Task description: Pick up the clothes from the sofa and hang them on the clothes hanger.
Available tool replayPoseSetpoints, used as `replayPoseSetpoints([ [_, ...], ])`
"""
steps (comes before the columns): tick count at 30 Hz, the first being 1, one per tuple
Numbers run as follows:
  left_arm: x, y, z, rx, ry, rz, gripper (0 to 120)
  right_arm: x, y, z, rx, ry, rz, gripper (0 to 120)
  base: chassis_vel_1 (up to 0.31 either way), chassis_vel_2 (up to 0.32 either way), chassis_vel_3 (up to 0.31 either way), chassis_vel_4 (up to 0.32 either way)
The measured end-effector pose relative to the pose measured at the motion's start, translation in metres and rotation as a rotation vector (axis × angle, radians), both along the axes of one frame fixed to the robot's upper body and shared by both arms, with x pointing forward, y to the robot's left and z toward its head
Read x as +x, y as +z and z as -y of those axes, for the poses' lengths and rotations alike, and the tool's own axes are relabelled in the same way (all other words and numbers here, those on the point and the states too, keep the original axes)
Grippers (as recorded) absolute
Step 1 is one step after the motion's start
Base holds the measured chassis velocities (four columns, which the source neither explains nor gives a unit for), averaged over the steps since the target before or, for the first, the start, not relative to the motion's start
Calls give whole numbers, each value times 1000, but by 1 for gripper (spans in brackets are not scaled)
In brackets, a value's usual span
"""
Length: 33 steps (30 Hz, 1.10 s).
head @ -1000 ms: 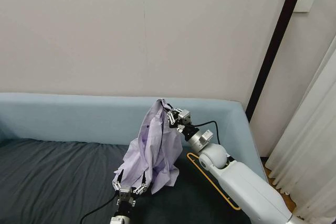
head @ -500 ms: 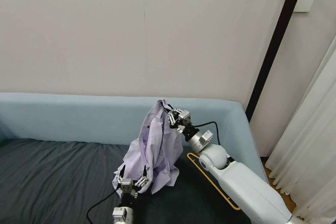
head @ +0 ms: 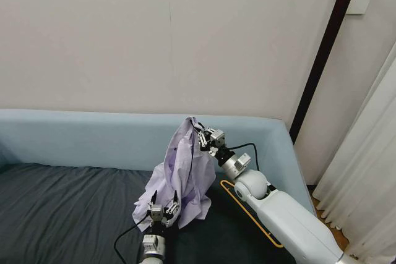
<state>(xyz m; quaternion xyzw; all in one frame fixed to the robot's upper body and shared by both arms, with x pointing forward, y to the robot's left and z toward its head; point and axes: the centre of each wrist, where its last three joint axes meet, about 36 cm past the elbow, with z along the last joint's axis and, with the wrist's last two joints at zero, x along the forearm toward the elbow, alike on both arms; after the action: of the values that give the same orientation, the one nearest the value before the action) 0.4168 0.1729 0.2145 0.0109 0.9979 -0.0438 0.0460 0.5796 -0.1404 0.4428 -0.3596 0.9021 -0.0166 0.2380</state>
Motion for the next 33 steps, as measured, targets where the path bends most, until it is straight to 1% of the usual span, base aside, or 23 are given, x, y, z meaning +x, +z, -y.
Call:
replayPoseSetpoints([
  [1,0,0,0,0,0,0,66,0,0,0,0,0,0,0,0,0,0,0],
  [2,0,0,0,-2,1,1,59,0,0,0,0,-1,0,0,0,0,0,0],
  [5,-4,0,-2,-1,1,3,44,1,1,1,1,-5,1,0,0,0,0,0],
  [7,-4,0,-2,-1,1,3,42,1,1,2,1,-5,1,0,0,0,0,0],
  [8,-4,0,-3,-1,3,5,39,1,1,2,1,-5,1,0,0,0,0,0],
  [9,-4,0,-4,-1,5,8,33,1,0,2,0,-6,0,0,0,0,0,0],
  [11,-4,0,-4,-2,5,9,31,1,0,2,-1,-6,0,0,0,0,0,0],
  [13,-3,0,-4,-4,7,16,19,0,0,4,-2,-6,1,0,0,0,0,0],
  [14,-3,1,-4,-5,7,18,18,0,0,4,-1,-6,1,0,0,0,0,0],
  [15,-3,1,-3,-11,9,24,11,-1,1,4,0,-6,2,0,0,0,0,0],
  [16,-3,1,-3,-11,9,24,11,-1,1,4,0,-6,2,0,0,0,0,0],
  [17,-3,2,-2,-19,11,29,4,-2,0,4,1,-6,2,0,0,0,0,0],
  [19,-5,5,-1,-26,12,38,0,-3,-1,5,-1,-8,0,0,0,0,0,0],
  [22,-9,9,-5,-28,12,52,0,-3,-1,6,1,-13,-1,0,0,0,0,0],
  [23,-12,17,-11,-30,11,76,0,-3,-1,8,6,-24,-3,0,0,0,0,0],
  [24,-12,18,-13,-30,10,80,0,-3,-1,8,6,-25,-3,0,0,0,0,0],
  [25,-13,34,-26,-26,7,124,0,-3,0,12,16,-39,-6,0,0,0,0,0],
  [26,-13,34,-26,-26,7,124,0,-3,0,12,16,-39,-6,0,0,0,0,0],
  [27,-12,53,-38,-21,3,170,0,-2,1,16,19,-49,-10,0,0,0,0,0],
  [29,-8,79,-56,-15,-7,223,0,0,3,20,18,-59,-13,0,0,0,0,0],
  [31,-8,79,-56,-15,-7,223,0,0,3,20,18,-59,-13,0,0,0,0,0],
  [32,0,140,-86,-21,-42,322,0,3,7,30,22,-84,-18,0,0,0,0,0],
  [33,2,156,-91,-26,-55,348,0,3,8,32,22,-89,-18,0,0,0,0,0],
])
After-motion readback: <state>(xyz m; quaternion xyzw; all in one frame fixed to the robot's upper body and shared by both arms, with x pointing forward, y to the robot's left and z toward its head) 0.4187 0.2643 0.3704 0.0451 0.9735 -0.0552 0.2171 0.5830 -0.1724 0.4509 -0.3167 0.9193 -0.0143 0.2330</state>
